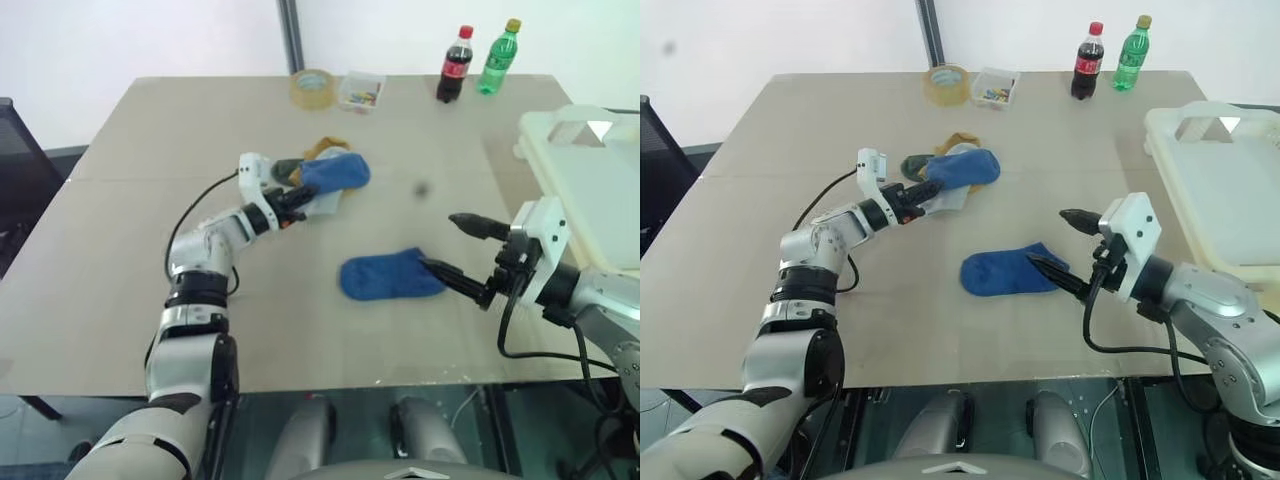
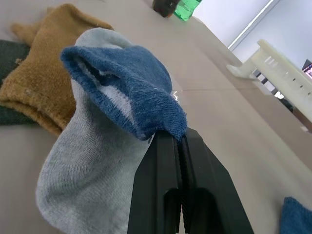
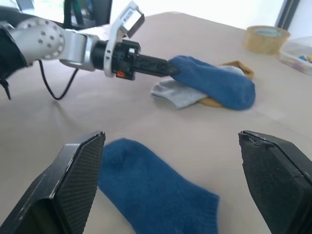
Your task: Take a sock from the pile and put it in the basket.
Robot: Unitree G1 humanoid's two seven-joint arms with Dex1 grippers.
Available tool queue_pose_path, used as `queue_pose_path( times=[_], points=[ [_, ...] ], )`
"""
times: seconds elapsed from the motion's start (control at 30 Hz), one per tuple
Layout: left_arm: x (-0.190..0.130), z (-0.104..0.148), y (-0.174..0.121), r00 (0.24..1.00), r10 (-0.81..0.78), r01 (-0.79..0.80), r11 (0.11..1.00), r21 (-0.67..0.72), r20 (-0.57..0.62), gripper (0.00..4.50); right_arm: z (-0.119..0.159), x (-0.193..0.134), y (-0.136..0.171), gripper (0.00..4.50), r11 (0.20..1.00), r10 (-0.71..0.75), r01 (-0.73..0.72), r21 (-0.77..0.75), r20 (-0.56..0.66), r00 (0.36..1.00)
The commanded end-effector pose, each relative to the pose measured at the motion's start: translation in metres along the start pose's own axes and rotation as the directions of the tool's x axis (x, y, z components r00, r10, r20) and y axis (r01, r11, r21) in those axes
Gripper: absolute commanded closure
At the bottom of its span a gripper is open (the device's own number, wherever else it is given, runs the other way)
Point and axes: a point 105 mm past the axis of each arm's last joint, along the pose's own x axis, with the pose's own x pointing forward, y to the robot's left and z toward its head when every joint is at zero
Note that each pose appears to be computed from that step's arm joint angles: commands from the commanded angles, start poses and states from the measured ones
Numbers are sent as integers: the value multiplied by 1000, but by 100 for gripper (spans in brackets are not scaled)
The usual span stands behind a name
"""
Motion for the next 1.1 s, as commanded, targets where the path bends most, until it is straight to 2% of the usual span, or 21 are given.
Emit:
queue_pose_path(
  times=[0.03, 0.1, 0.17, 0.23, 0.3, 0.37, 0.47, 0.57, 0.63, 0.77, 0.9, 1.0, 1.1],
  points=[
    [-4, 20, -16, 999, -45, 39, 959, 280, 17, 444, 20, -5, 0, 0, 998, -11, 15, -61, 66, 998],
    [-6, 22, -22, 999, -49, 45, 894, 445, -3, 444, 17, -6, -1, 0, 998, -20, 23, -61, 50, 999],
    [-6, 27, -30, 998, -63, 63, 785, 616, -22, 444, 15, -7, -2, 0, 998, -23, 25, -60, 39, 999],
    [-3, 31, -43, 994, -90, 101, 612, 785, -57, 444, 14, -6, -3, 0, 998, -24, 26, -56, 34, 999],
    [2, 33, -59, 985, -139, 155, 455, 877, -102, 444, 14, -5, -4, 0, 998, -24, 25, -55, 31, 999],
    [8, 36, -73, 976, -184, 185, 403, 896, -119, 444, 13, -5, -5, 0, 998, -24, 25, -56, 28, 999],
    [16, 46, -90, 964, -245, 201, 437, 877, -98, 444, 14, -5, -6, 0, 998, -28, 29, -63, 24, 999],
    [17, 63, -91, 969, -244, 173, 546, 820, -42, 444, 15, -7, -7, 0, 997, -37, 39, -65, 22, 999],
    [10, 69, -80, 970, -232, 207, 605, 769, -79, 444, 14, -8, -7, 0, 997, -43, 44, -65, 17, 999],
    [-9, 103, -37, 995, -97, 91, 730, 678, -29, 444, 12, -8, -6, 0, 997, -43, 44, -61, 13, 999],
    [-31, 96, -20, 984, -66, 164, 708, 687, -167, 444, 12, -7, -8, 0, 997, -42, 43, -60, 12, 999],
    [-30, 98, -35, 976, -144, 218, 741, 635, -166, 444, 11, -7, -7, 0, 997, -41, 41, -59, 10, 999],
    [-13, 82, -68, 943, -284, 332, 758, 561, -175, 444, 11, -6, -8, 0, 997, -42, 43, -60, 8, 999]
  ],
)
